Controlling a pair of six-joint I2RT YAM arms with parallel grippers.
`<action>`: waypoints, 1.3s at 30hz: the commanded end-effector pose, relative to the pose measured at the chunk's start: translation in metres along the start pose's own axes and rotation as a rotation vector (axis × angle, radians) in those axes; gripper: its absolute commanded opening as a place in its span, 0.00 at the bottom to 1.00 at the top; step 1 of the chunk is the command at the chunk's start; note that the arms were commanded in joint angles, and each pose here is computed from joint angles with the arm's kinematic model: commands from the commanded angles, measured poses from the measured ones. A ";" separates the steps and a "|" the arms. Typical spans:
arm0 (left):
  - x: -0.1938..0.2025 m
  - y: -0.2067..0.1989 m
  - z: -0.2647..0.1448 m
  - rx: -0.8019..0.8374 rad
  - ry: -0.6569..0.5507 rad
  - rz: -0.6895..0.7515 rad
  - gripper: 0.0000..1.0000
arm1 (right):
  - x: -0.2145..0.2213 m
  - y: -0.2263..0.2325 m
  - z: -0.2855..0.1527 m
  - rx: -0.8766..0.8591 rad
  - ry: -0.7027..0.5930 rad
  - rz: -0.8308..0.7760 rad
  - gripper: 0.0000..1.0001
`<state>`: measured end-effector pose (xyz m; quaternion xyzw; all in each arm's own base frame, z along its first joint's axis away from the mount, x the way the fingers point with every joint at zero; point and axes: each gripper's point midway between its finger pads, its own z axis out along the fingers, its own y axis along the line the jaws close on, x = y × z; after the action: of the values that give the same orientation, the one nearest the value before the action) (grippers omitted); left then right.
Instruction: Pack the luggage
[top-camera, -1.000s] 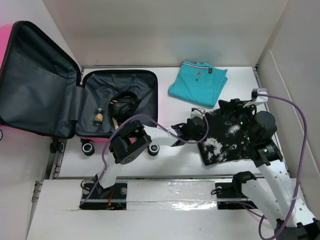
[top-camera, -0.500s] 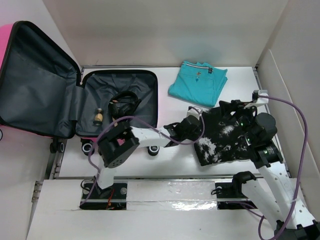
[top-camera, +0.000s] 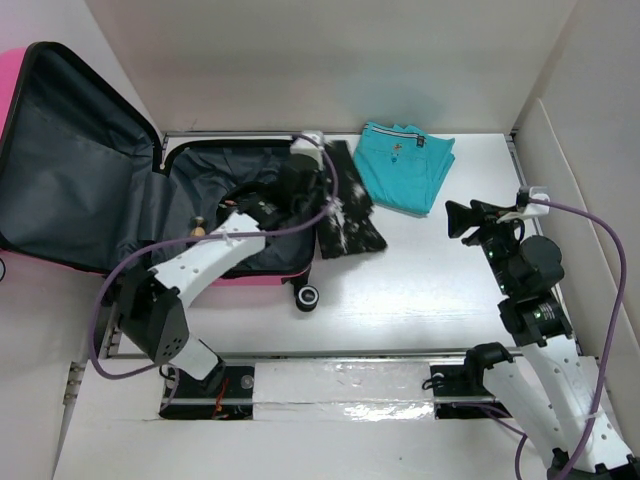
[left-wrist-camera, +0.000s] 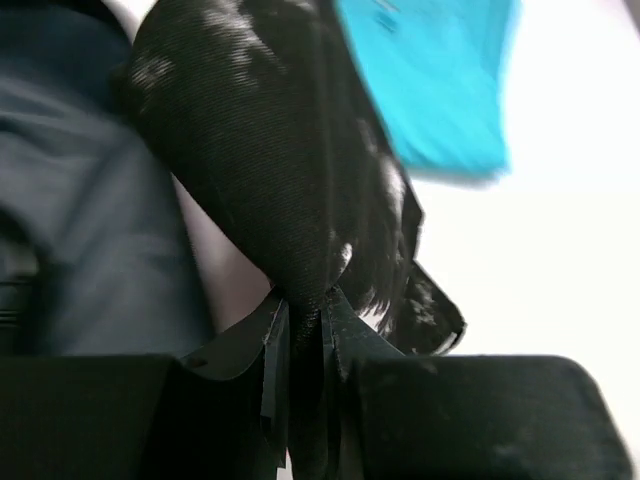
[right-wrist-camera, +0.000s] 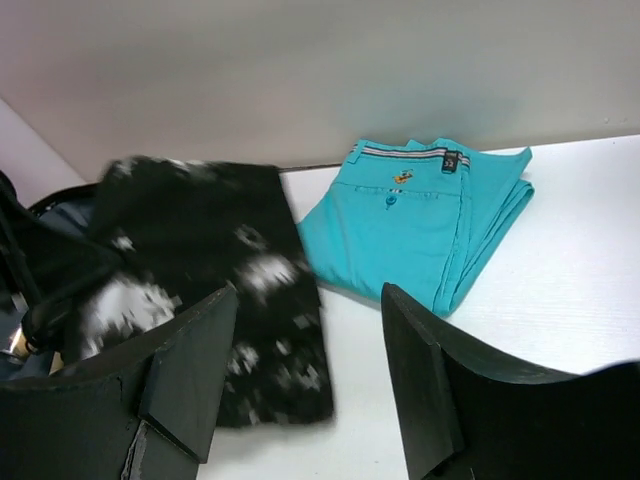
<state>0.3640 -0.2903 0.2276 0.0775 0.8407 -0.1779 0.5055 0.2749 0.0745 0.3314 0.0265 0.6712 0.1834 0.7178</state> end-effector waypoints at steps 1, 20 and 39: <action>-0.093 0.057 -0.035 -0.115 -0.212 -0.076 0.00 | -0.017 0.001 -0.002 0.001 -0.061 -0.010 0.65; 0.024 0.367 -0.080 -0.728 -0.044 -0.527 0.00 | -0.018 0.008 -0.003 -0.036 -0.057 -0.031 0.66; -0.107 0.098 -0.091 -0.158 -0.357 -0.269 0.00 | 0.023 -0.004 0.027 0.010 0.083 -0.040 0.08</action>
<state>0.3737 -0.1158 0.3127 -0.1417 0.7696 -0.1685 0.5993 0.3028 0.0876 0.2859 0.0034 0.7293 0.1702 0.6626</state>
